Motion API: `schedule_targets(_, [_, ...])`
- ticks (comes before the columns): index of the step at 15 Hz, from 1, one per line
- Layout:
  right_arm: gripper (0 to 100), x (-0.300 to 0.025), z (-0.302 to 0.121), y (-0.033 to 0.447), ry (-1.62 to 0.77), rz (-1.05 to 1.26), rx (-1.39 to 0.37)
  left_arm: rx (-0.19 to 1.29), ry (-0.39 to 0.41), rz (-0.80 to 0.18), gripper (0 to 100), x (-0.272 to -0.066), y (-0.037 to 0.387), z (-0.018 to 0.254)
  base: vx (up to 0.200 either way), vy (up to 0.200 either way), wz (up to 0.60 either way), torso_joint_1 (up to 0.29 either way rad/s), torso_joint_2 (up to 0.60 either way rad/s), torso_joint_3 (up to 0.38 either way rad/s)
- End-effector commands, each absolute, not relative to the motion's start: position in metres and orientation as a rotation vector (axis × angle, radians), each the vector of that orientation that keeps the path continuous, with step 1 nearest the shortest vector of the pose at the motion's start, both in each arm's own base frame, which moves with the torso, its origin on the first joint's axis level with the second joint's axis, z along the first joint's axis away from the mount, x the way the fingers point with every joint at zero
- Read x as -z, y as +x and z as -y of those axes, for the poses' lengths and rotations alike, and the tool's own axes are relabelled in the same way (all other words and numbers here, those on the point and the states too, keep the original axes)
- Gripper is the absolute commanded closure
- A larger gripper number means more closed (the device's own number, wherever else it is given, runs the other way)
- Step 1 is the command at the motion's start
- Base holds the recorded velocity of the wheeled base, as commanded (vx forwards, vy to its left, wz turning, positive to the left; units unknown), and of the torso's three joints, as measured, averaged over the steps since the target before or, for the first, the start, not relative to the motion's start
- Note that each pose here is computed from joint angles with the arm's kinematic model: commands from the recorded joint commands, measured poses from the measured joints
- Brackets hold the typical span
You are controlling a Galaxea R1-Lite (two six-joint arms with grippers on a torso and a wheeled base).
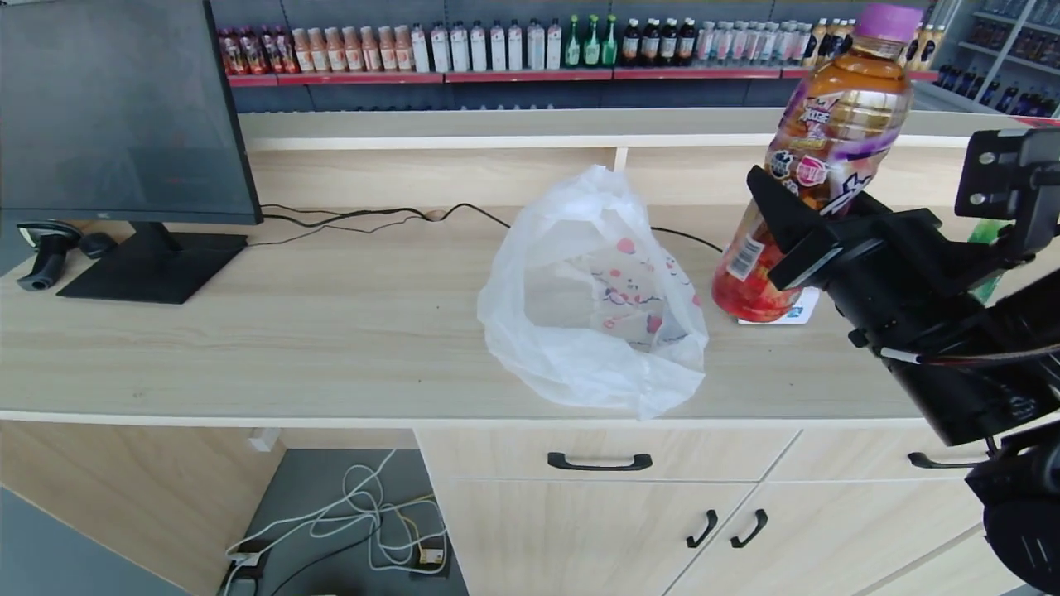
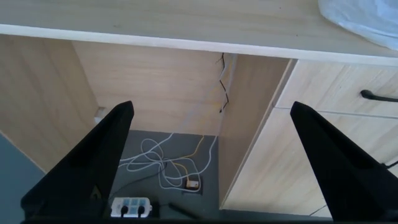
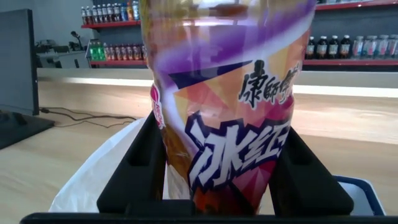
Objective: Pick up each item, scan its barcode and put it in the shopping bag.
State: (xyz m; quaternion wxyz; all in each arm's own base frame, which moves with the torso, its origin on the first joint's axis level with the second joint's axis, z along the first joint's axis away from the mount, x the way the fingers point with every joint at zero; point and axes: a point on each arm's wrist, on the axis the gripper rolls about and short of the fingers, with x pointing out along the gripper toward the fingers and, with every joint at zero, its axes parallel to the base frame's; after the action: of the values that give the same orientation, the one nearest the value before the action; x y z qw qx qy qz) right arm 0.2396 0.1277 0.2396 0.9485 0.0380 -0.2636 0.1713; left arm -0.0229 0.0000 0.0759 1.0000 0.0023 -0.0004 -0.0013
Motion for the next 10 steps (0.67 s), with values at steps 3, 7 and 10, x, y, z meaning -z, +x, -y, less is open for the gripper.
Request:
schedule_targets(3, [100,-0.239,-0.129,0.240,0.075,0.528,-0.355,0.003,0.005,0.000,0,-0.076,-0.023,0.000,0.000,0.000,0.40,0.032,-0.05,-0.026])
schedule_targets(7, [100,-0.236,-0.133,0.247,0.071,0.521,-0.355,0.003,0.005,0.000,0,-0.075,-0.023,0.000,0.000,0.000,0.00,0.000,0.00,0.000])
schedule_targets(10, [100,-0.238,-0.141,0.264,0.082,0.541,-0.352,0.003,0.005,0.000,0,-0.075,-0.023,0.000,0.000,0.000,0.00,0.000,0.00,0.000])
